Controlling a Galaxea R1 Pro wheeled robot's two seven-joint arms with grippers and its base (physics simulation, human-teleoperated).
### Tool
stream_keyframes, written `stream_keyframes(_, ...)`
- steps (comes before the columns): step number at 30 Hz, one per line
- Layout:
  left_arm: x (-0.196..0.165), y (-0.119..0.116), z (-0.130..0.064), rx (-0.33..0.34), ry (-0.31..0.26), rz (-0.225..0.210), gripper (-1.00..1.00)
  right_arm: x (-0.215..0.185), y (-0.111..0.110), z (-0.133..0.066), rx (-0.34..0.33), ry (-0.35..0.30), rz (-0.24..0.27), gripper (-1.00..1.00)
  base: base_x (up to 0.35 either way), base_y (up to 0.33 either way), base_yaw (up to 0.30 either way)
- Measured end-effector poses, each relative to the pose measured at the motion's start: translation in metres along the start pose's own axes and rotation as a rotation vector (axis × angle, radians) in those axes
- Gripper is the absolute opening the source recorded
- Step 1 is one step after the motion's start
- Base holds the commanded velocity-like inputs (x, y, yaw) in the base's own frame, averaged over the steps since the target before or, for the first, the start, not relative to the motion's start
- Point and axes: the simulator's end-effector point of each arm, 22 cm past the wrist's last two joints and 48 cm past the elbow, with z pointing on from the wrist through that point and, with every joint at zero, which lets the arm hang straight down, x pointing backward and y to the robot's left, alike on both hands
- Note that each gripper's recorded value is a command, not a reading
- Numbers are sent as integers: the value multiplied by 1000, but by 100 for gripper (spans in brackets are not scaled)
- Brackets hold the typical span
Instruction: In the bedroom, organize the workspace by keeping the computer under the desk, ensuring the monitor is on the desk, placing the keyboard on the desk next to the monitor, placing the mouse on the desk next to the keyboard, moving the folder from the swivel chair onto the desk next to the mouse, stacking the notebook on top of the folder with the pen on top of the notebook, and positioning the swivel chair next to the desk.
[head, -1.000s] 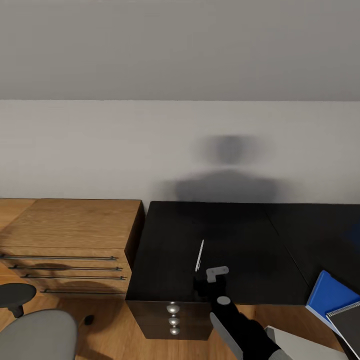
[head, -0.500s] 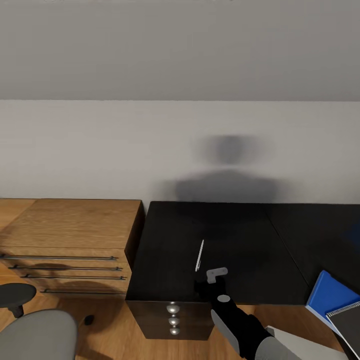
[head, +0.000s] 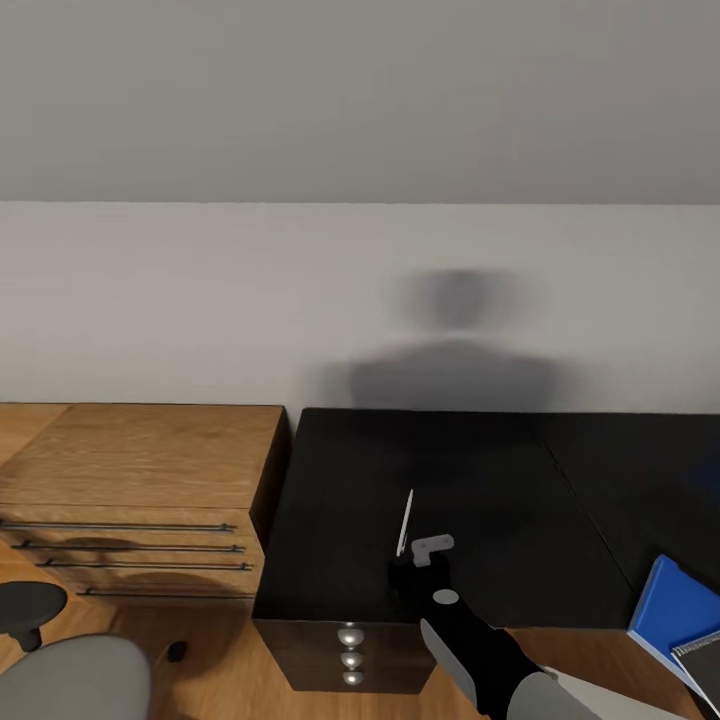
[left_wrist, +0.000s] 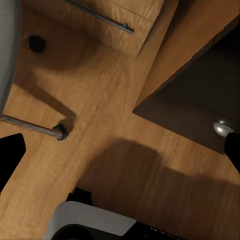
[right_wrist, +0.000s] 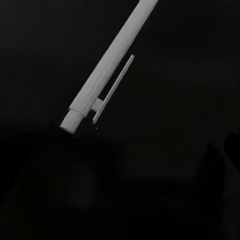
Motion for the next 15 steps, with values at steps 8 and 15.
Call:
stream_keyframes(8,0,0,0,0,1,0,100,0,1,0,-2,1,1,100,54,29,0)
stream_keyframes(15,3,-4,0,8,5,5,100,0,0,1,0,1,-1,100,90,76,0)
